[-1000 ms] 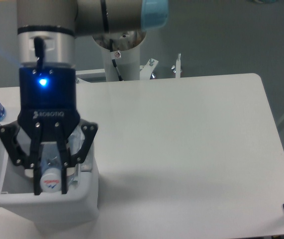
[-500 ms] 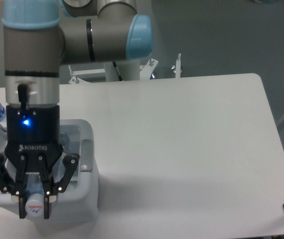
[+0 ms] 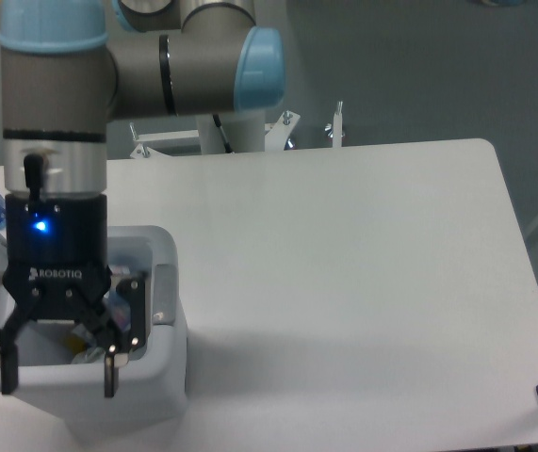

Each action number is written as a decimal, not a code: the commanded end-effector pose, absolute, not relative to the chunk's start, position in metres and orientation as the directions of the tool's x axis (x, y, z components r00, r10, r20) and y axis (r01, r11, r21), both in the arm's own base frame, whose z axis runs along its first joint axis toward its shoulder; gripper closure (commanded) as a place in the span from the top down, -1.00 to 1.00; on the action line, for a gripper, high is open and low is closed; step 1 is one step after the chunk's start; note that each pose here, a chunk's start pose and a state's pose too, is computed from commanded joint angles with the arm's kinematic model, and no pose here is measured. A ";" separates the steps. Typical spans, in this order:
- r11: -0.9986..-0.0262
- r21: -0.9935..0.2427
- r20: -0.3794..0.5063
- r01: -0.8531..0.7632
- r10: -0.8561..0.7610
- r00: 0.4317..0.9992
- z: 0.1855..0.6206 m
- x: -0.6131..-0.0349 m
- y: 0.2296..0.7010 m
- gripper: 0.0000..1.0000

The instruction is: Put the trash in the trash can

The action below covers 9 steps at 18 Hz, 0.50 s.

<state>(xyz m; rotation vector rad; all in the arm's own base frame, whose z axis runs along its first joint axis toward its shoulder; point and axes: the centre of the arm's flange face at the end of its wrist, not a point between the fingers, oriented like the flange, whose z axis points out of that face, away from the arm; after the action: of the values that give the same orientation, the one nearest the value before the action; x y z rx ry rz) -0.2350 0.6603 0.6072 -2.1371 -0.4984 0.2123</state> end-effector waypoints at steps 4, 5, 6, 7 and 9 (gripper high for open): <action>-0.476 -0.819 0.013 0.320 0.542 0.840 0.615 -0.322 0.608 1.00; -0.481 -0.816 -0.003 0.321 0.559 0.829 0.613 -0.339 0.596 1.00; -0.507 -0.800 -0.025 0.321 0.562 0.827 0.601 -0.352 0.589 1.00; -0.538 -0.786 -0.059 0.304 0.555 0.830 0.592 -0.362 0.580 1.00; -0.583 -0.761 -0.117 0.284 0.555 0.824 0.582 -0.386 0.549 1.00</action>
<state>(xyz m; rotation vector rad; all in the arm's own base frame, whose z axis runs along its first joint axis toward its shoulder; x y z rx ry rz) -0.3856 0.5493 0.5816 -2.2190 -0.6118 0.4428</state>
